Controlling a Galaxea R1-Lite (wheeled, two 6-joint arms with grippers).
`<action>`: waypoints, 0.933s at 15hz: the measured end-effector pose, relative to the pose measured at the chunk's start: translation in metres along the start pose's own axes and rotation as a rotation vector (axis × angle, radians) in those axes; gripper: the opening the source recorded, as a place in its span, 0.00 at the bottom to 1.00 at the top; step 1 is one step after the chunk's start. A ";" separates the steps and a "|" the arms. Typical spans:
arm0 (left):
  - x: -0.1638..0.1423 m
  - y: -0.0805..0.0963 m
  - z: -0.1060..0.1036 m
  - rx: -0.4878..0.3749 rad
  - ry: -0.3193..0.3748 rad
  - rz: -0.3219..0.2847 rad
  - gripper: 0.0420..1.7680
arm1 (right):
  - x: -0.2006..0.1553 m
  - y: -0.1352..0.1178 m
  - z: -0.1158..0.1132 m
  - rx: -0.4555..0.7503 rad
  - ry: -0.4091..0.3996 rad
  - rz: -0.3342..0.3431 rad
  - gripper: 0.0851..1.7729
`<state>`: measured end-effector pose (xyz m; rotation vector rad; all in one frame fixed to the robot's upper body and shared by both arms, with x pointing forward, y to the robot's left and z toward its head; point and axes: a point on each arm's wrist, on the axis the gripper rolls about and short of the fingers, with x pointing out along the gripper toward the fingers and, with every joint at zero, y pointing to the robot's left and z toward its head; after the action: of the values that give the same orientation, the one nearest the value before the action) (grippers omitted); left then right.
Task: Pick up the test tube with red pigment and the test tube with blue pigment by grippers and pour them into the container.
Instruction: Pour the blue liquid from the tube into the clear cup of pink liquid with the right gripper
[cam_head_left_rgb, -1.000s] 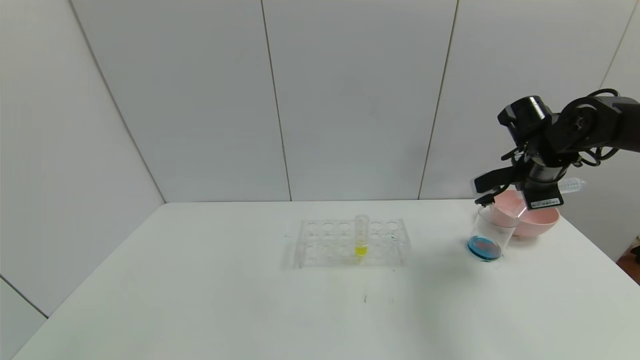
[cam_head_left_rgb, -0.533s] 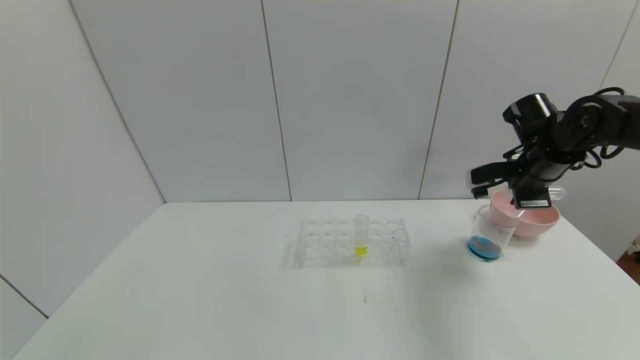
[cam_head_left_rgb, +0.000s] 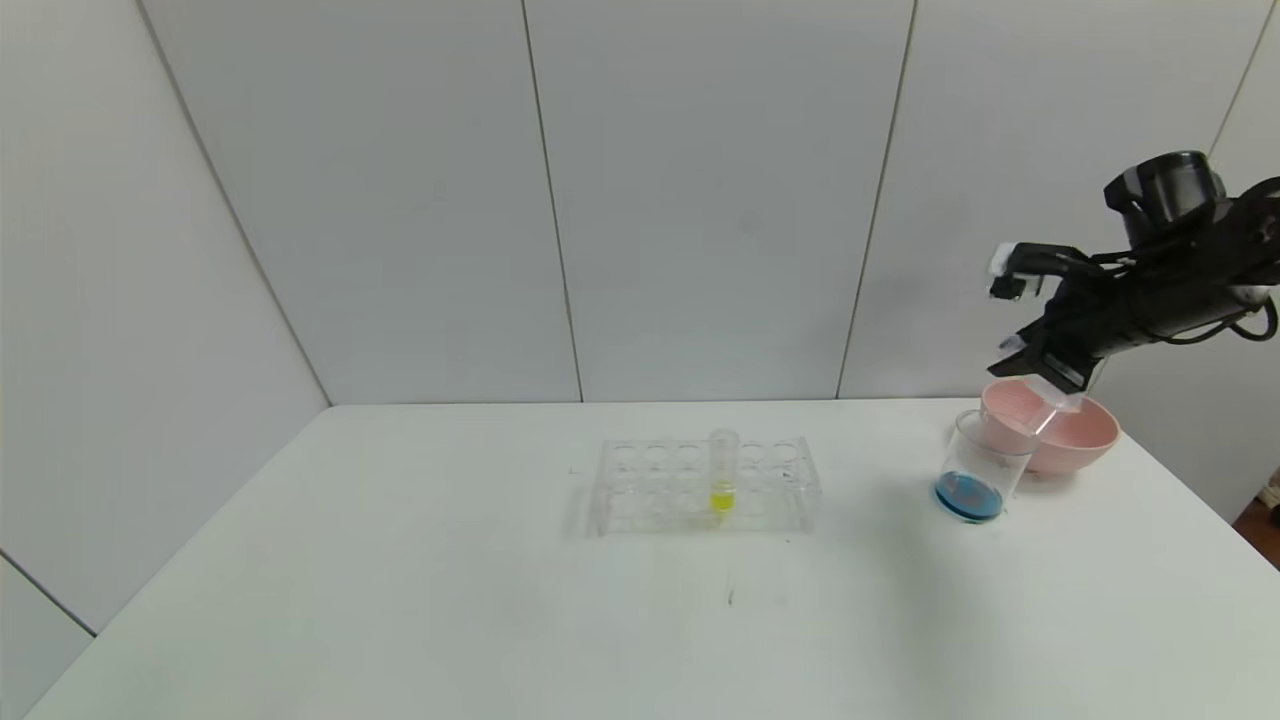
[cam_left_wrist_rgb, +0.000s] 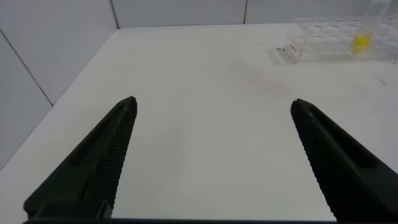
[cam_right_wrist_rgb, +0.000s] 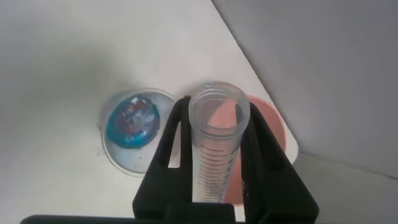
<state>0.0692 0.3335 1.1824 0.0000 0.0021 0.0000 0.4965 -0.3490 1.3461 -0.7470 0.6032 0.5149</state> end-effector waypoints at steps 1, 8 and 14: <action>0.000 0.000 0.000 0.000 0.000 0.000 1.00 | -0.001 0.001 -0.001 0.065 -0.047 -0.001 0.25; 0.000 0.000 0.000 0.000 0.000 0.000 1.00 | -0.001 0.021 -0.001 0.427 -0.484 -0.207 0.25; 0.000 0.000 0.000 0.000 0.000 0.000 1.00 | -0.021 0.048 -0.023 0.681 -0.563 -0.279 0.25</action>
<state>0.0692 0.3335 1.1823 0.0000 0.0026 0.0000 0.4441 -0.3403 1.3240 -0.0180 0.1150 0.2132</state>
